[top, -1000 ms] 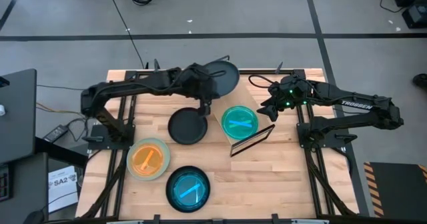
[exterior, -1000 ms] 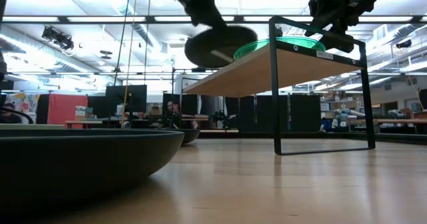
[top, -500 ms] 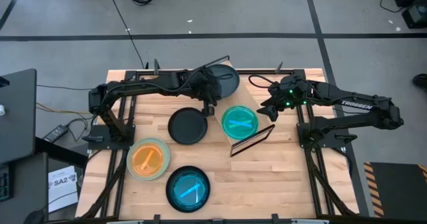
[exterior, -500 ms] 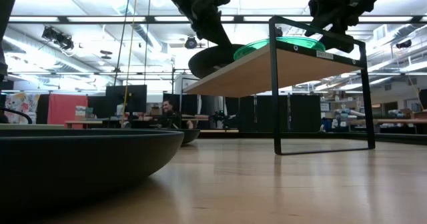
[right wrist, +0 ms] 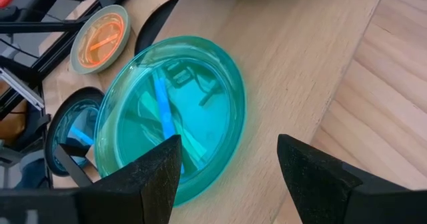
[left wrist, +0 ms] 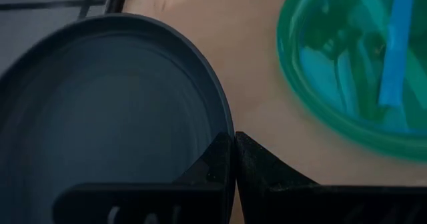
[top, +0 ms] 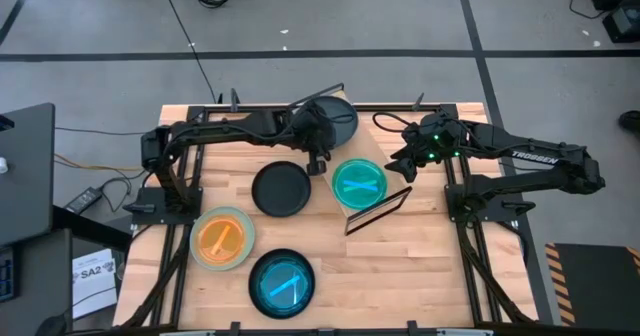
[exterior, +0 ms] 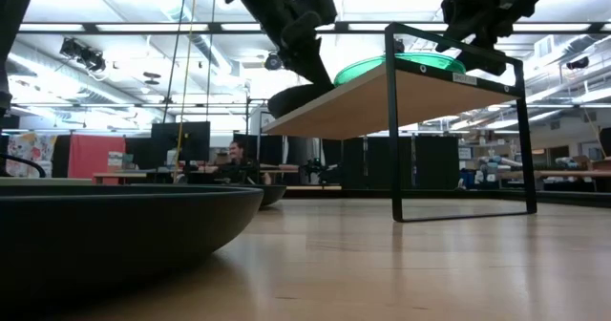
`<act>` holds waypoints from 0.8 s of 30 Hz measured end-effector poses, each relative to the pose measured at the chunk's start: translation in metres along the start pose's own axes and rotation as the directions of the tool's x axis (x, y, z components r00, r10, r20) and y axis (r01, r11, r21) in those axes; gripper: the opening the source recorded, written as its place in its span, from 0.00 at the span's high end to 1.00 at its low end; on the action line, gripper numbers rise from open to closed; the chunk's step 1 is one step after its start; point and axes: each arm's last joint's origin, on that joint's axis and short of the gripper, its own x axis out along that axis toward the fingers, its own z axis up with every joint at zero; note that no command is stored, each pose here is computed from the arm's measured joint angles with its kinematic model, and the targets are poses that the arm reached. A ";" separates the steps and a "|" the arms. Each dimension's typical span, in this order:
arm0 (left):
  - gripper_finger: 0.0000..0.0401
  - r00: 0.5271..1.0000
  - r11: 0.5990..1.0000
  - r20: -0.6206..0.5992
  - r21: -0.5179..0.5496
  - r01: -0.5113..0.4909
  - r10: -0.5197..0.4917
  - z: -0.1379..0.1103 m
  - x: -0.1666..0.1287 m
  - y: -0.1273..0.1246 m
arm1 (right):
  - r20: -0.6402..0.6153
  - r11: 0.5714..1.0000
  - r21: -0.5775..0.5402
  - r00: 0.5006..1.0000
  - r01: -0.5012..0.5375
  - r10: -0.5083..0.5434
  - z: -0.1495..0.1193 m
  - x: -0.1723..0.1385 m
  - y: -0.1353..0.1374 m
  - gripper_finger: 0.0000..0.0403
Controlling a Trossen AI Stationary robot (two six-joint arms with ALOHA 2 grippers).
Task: Place and stack plates onto a shelf
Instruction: Put the top black plate on the shelf
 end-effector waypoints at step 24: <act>0.80 1.000 1.000 0.005 -0.001 0.000 0.000 0.001 0.002 0.000 | -0.001 1.000 0.000 1.000 0.000 0.000 0.000 0.000 0.000 0.37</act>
